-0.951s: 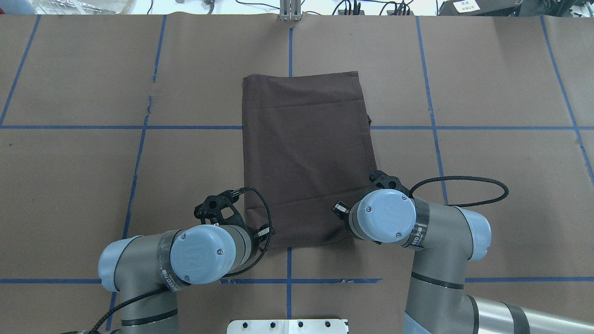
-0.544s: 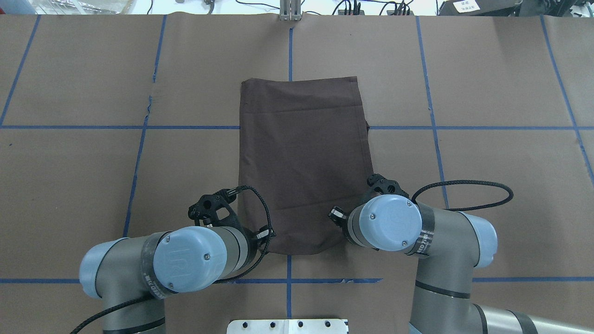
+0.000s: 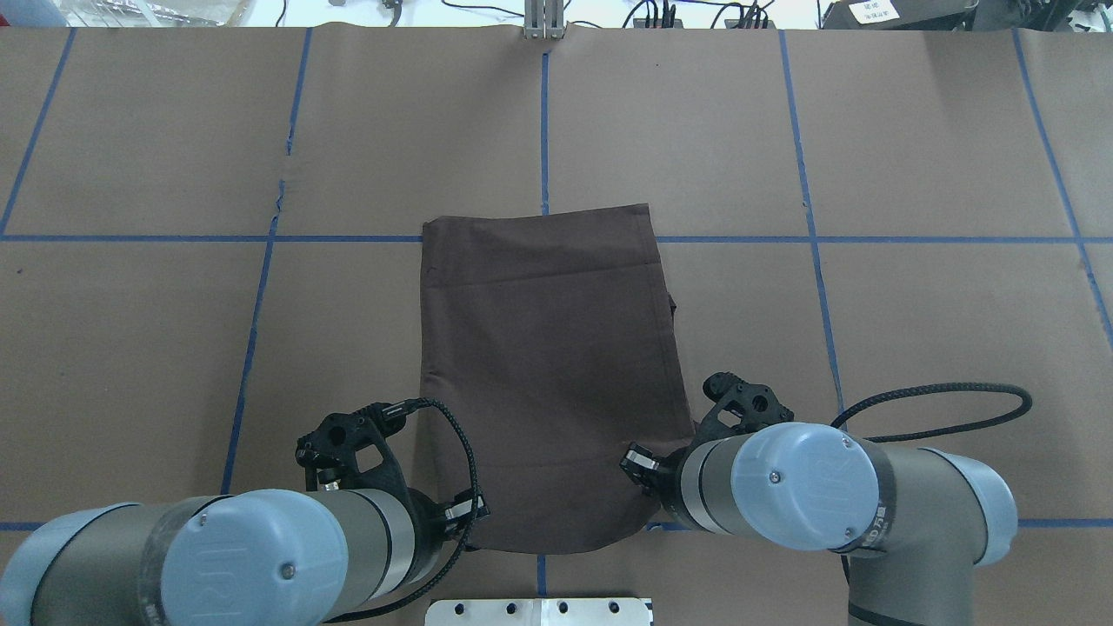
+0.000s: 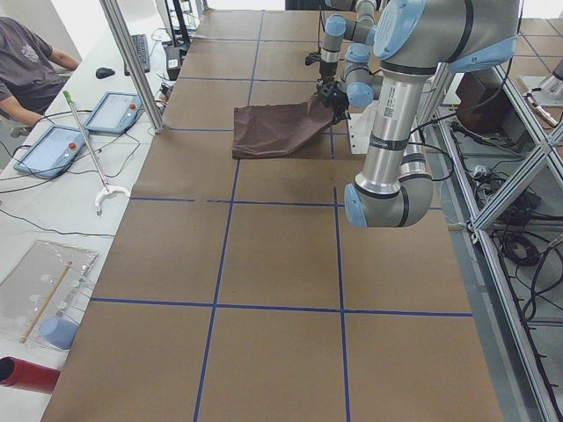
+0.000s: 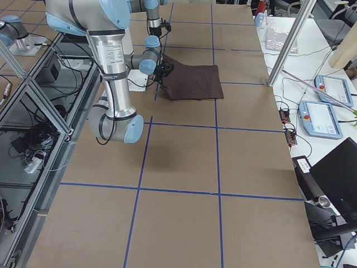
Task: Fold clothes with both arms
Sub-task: 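Lift the near end with both grippers and fold it away from the robot, then open both grippers and raise them away from the folded shirt, then press the folded bundle down with the right gripper while the left gripper withdraws, then raise the right gripper off the bundle and move it far from the shirt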
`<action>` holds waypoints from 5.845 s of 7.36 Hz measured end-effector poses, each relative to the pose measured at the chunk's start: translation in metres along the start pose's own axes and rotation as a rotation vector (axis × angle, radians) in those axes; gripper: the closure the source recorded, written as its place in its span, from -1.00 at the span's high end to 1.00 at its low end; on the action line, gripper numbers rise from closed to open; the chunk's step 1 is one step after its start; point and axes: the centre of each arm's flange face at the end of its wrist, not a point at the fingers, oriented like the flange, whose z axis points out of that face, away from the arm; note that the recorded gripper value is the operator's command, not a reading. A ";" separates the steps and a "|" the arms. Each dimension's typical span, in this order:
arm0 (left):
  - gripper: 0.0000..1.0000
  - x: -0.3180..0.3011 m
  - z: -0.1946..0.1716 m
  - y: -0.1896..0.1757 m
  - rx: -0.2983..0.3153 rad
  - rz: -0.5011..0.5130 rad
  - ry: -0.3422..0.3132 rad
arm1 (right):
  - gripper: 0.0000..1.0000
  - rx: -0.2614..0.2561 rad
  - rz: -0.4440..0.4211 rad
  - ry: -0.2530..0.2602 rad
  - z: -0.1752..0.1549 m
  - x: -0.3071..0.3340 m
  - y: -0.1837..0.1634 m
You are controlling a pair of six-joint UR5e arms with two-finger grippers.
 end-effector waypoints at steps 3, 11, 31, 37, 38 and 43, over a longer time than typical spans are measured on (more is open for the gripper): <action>-1.00 0.008 -0.010 -0.009 0.005 0.007 0.015 | -1.00 0.024 -0.026 -0.066 -0.014 -0.038 -0.019; -1.00 0.040 0.037 -0.158 0.218 -0.040 0.065 | -1.00 0.149 0.055 -0.029 0.018 -0.160 -0.148; 1.00 0.031 0.039 -0.411 0.354 0.291 0.000 | 1.00 0.127 -0.541 0.179 0.086 -0.232 -0.103; 1.00 0.017 0.034 -0.425 0.364 0.315 -0.019 | 1.00 0.167 -0.591 0.183 0.123 -0.251 -0.160; 1.00 0.016 0.031 -0.426 0.354 0.314 -0.015 | 1.00 0.184 -0.590 0.178 0.129 -0.262 -0.183; 1.00 0.012 0.003 -0.436 0.344 0.311 0.008 | 1.00 0.289 -0.589 0.171 0.101 -0.283 -0.319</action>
